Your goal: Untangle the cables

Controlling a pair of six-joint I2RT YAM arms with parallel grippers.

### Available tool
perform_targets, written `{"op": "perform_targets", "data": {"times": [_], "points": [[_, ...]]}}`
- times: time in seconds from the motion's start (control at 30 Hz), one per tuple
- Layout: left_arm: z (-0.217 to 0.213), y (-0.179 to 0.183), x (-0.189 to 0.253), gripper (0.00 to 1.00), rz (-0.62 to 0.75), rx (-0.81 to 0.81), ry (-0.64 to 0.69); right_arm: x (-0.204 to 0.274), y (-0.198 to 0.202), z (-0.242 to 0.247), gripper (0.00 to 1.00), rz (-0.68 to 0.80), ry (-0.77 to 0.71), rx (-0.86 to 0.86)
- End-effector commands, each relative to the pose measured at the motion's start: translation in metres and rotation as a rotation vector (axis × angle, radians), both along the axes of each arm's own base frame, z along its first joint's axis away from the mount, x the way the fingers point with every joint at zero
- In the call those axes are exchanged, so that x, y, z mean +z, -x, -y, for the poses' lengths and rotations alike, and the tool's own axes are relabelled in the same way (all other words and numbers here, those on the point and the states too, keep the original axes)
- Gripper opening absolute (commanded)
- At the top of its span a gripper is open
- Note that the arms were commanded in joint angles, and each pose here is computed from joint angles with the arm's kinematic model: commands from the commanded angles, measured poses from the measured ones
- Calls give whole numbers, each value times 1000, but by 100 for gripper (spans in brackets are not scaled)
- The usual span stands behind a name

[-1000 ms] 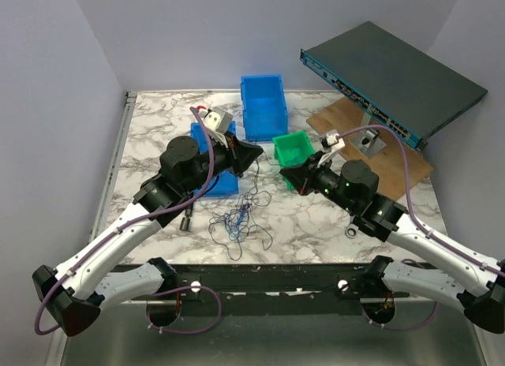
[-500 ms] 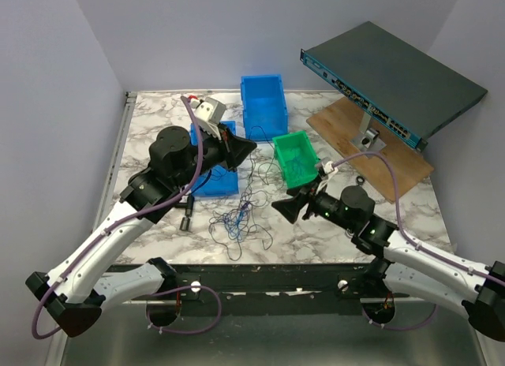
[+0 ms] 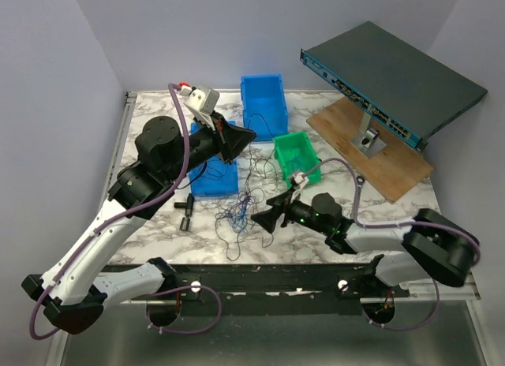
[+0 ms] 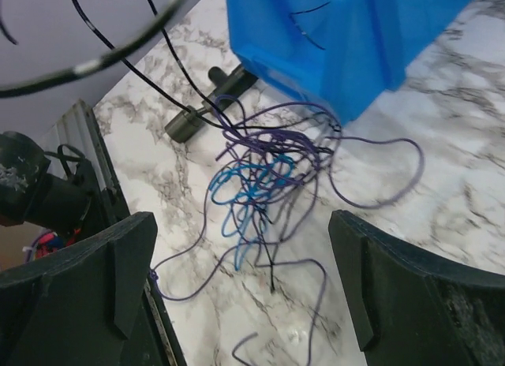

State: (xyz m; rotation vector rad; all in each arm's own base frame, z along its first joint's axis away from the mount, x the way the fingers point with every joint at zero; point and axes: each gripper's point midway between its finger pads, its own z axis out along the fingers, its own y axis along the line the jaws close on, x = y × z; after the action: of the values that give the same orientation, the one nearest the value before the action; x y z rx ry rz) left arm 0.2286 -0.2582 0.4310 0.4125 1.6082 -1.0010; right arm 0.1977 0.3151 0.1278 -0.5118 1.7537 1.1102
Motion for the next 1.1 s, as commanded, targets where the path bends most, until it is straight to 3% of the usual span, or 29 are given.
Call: {"op": "perform_targets", "data": {"times": [0.0,0.13,0.2,0.23,0.27,0.33,0.37,0.4,0.47,0.57,0.67,0.87,1.07], "points": [[-3,10,20,0,13,-32,25,30,-11,-55,100,146,-93,33],[-11,11,31,0,25,-15,48,5,-26,-83,99,116,-90,-31],[-24,9,45,0,54,32,32,-16,-37,-73,91,49,-95,-135],[-37,6,54,0,79,88,15,-25,-44,-62,83,16,-93,-204],[-49,1,62,0,105,149,-1,-36,-48,-49,68,-16,-75,-271],[-78,-6,78,0,148,274,-31,-60,-56,-17,23,-88,-34,-433],[-93,-7,85,0,163,329,-41,-70,-57,1,13,-117,-9,-503],[-110,-12,89,0,166,408,-54,-74,-55,17,10,-130,3,-549],[-144,-14,96,0,176,554,-76,-75,-48,49,9,-155,12,-633],[-186,-18,94,0,162,747,-108,-74,-43,101,1,-200,34,-804],[-197,-20,87,0,153,788,-117,-66,-38,145,1,-199,70,-942],[-216,-32,70,0,69,892,-163,-31,-22,226,1,-250,-114,-1248],[-277,-28,65,0,23,1172,-199,-9,-8,274,1,-225,-142,-1423]]}}
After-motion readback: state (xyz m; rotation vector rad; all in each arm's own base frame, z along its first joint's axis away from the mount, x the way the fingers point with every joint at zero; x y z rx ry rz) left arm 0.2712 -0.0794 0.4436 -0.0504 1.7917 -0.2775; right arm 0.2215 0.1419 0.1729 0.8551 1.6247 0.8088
